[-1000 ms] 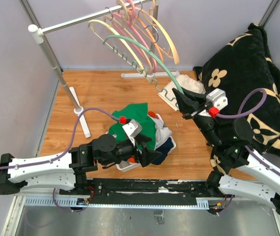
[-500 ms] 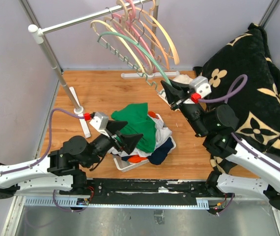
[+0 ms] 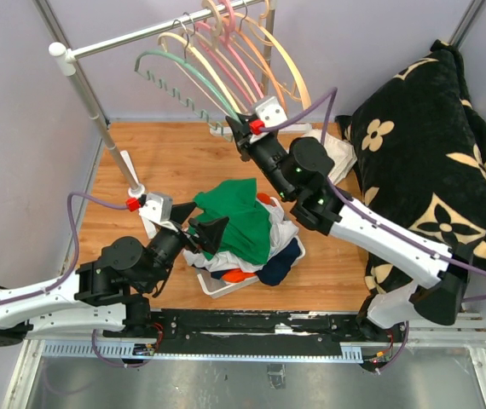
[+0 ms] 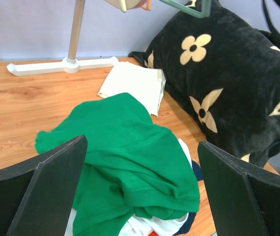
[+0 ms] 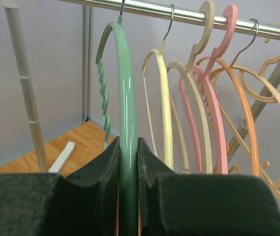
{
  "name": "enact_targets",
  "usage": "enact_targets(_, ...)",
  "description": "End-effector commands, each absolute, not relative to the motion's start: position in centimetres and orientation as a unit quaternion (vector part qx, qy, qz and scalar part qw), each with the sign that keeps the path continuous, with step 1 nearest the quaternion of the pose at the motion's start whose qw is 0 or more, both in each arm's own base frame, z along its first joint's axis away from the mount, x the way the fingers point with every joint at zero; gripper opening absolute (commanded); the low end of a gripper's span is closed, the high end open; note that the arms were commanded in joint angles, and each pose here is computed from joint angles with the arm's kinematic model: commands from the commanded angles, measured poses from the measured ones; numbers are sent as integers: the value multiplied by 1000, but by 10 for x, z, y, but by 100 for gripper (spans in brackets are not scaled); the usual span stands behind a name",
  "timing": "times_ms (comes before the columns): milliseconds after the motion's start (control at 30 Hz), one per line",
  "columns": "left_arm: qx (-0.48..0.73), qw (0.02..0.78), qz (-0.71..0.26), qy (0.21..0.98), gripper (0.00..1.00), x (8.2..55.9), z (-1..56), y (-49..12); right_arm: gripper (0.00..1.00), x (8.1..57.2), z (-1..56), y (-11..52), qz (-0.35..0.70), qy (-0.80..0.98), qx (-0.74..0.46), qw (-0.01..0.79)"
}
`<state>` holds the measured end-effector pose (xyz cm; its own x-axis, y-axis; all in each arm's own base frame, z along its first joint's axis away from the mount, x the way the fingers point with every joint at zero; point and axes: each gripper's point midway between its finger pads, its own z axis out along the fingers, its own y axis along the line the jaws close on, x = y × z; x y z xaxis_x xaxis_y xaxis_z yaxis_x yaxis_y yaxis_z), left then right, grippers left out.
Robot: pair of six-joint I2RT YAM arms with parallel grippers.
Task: Remove the t-shirt from the hanger
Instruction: Place the hanger on the clothesline.
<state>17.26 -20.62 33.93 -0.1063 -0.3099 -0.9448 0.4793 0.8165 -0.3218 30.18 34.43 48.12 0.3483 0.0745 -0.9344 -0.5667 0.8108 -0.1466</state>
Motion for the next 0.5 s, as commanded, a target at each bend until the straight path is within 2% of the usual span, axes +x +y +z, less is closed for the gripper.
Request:
enact_targets(0, 44, 673, -300, 675, 100, 172, 349, -195, 1, 311, 533, 335, 227, 490, -178, 823)
enact_targets(467, 36, 673, -296, 677, 100, 173, 349, -188, 1, 339, 527, 364, 252, 493, -173, 814)
